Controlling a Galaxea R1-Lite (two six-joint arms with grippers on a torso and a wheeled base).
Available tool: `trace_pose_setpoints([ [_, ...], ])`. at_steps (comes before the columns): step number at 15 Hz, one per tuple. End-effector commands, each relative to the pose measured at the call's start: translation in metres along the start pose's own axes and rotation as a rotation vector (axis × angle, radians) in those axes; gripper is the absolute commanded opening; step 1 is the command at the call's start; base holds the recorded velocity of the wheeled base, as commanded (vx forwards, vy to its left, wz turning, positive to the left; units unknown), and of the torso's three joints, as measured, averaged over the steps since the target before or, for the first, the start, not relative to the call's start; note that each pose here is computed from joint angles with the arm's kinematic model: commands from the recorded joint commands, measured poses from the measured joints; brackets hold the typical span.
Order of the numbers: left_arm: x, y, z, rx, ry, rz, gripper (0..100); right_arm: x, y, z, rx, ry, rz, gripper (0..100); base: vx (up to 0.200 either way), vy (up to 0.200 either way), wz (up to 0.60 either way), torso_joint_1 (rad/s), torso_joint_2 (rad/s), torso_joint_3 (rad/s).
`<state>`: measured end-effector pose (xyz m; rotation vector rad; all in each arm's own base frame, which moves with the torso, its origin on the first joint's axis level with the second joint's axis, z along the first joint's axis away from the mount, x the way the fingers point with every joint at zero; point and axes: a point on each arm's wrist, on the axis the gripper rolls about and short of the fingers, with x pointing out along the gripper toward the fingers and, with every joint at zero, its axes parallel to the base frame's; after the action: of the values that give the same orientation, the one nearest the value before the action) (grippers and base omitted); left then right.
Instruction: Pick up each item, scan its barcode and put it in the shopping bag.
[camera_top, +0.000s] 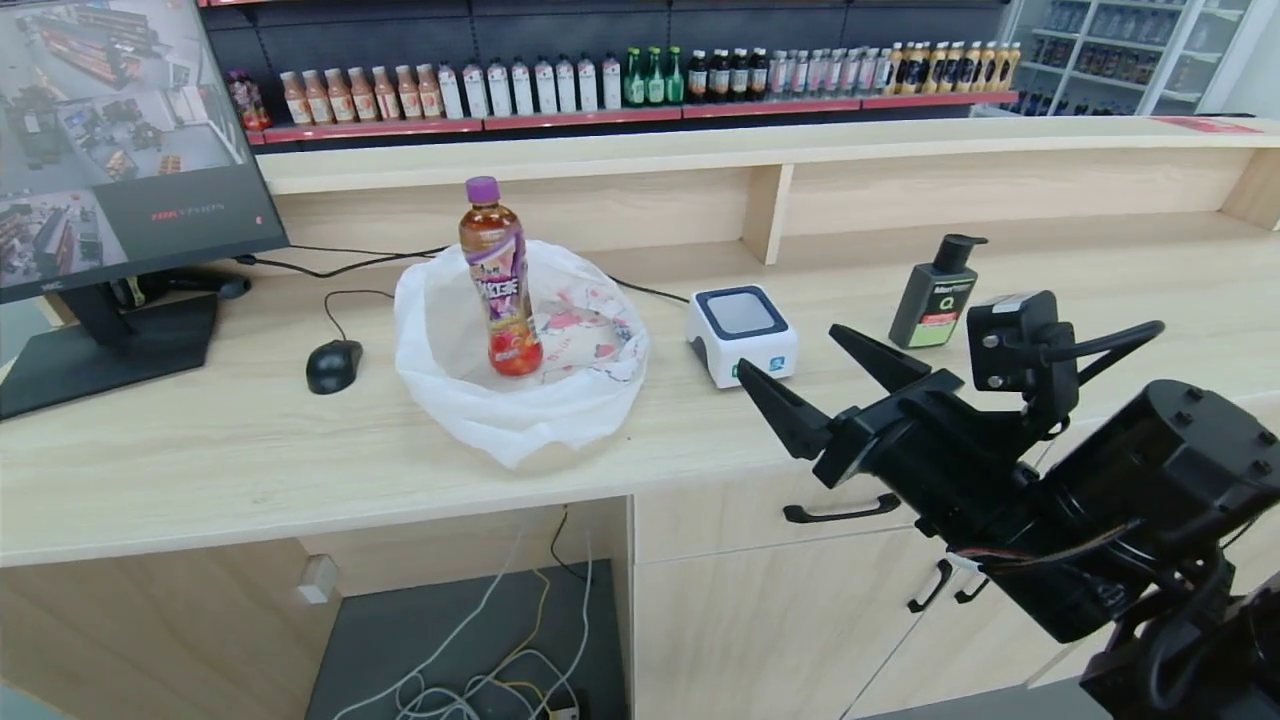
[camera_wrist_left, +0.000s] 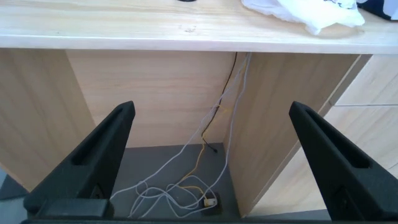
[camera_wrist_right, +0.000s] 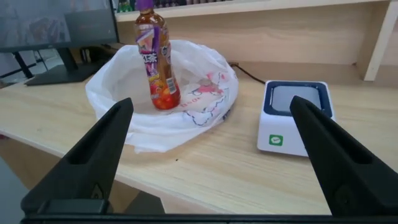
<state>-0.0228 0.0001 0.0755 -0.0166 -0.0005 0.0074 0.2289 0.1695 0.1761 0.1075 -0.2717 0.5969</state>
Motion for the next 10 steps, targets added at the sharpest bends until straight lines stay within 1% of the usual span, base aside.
trace_pose_setpoints([
  [1, 0.0, 0.0, 0.0, 0.0, 0.0, 0.0, 100, 0.0002, -0.0025, 0.0003, 0.0, -0.003, -0.009, 100, 0.0, -0.2, 0.0, -0.002, 0.0, 0.002],
  [10, 0.0, 0.0, 0.0, 0.0, 0.0, 0.0, 100, 0.0045, -0.002, -0.0085, -0.001, 0.02, -0.007, 100, 0.0, -0.2, 0.0, 0.002, 0.0, 0.001],
])
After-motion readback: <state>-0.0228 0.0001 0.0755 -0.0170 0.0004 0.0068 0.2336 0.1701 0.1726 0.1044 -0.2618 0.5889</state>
